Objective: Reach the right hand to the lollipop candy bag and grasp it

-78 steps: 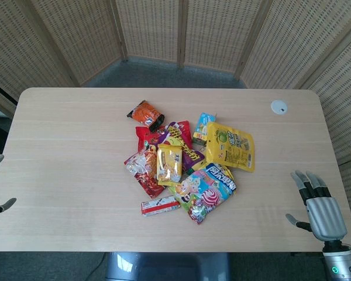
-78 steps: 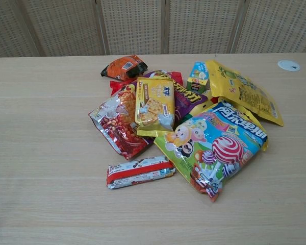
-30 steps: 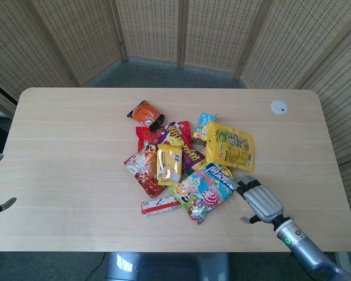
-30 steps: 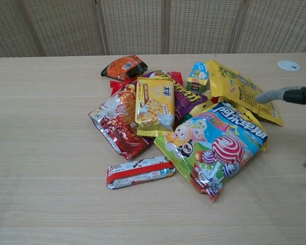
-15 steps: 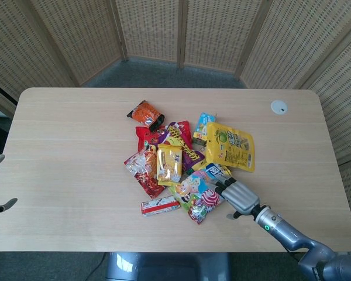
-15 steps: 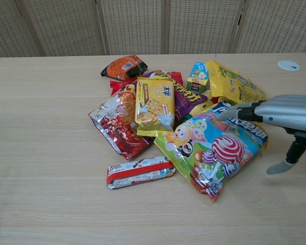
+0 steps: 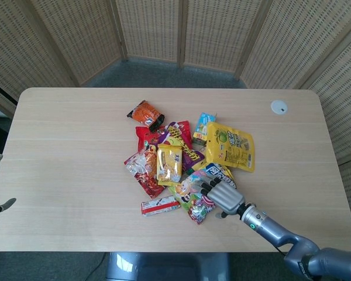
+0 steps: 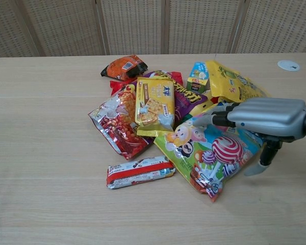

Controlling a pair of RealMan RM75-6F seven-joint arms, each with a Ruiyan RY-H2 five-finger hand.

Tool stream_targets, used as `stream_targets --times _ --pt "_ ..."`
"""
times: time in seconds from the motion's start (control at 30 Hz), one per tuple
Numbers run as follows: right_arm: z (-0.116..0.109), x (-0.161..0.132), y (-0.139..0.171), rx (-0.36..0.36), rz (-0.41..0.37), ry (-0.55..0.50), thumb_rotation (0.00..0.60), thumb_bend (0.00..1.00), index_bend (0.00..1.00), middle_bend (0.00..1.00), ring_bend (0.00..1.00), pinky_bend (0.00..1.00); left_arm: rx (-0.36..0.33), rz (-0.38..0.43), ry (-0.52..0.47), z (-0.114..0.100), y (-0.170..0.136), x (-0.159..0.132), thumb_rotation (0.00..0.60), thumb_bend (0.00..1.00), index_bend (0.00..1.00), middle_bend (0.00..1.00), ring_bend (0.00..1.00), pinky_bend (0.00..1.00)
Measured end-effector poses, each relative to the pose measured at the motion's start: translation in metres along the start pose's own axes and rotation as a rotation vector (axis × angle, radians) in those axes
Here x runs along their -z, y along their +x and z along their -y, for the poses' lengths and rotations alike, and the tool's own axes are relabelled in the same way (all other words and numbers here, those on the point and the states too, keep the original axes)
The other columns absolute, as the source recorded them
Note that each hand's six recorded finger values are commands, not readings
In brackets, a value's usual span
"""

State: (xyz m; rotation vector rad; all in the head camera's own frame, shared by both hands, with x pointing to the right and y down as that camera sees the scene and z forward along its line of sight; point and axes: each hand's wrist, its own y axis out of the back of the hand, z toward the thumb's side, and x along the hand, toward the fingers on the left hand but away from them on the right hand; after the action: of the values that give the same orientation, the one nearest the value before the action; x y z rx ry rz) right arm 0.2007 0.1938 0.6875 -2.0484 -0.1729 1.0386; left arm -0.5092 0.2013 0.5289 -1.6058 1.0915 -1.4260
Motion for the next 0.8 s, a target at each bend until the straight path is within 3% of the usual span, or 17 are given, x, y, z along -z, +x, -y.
stream_targets --times 0.6,0.8 --pt "-0.013 0.002 -0.023 0.035 0.064 0.043 0.600 0.00 0.00 0.00 0.00 0.00 -0.002 -0.002 -0.011 -0.002 0.000 0.001 0.600 0.00 0.02 0.00 0.00 0.00" --pt "-0.006 0.000 -0.028 0.017 0.068 0.033 0.600 0.00 0.00 0.00 0.00 0.00 0.004 0.006 -0.010 -0.001 -0.001 -0.001 0.600 0.00 0.02 0.00 0.00 0.00"
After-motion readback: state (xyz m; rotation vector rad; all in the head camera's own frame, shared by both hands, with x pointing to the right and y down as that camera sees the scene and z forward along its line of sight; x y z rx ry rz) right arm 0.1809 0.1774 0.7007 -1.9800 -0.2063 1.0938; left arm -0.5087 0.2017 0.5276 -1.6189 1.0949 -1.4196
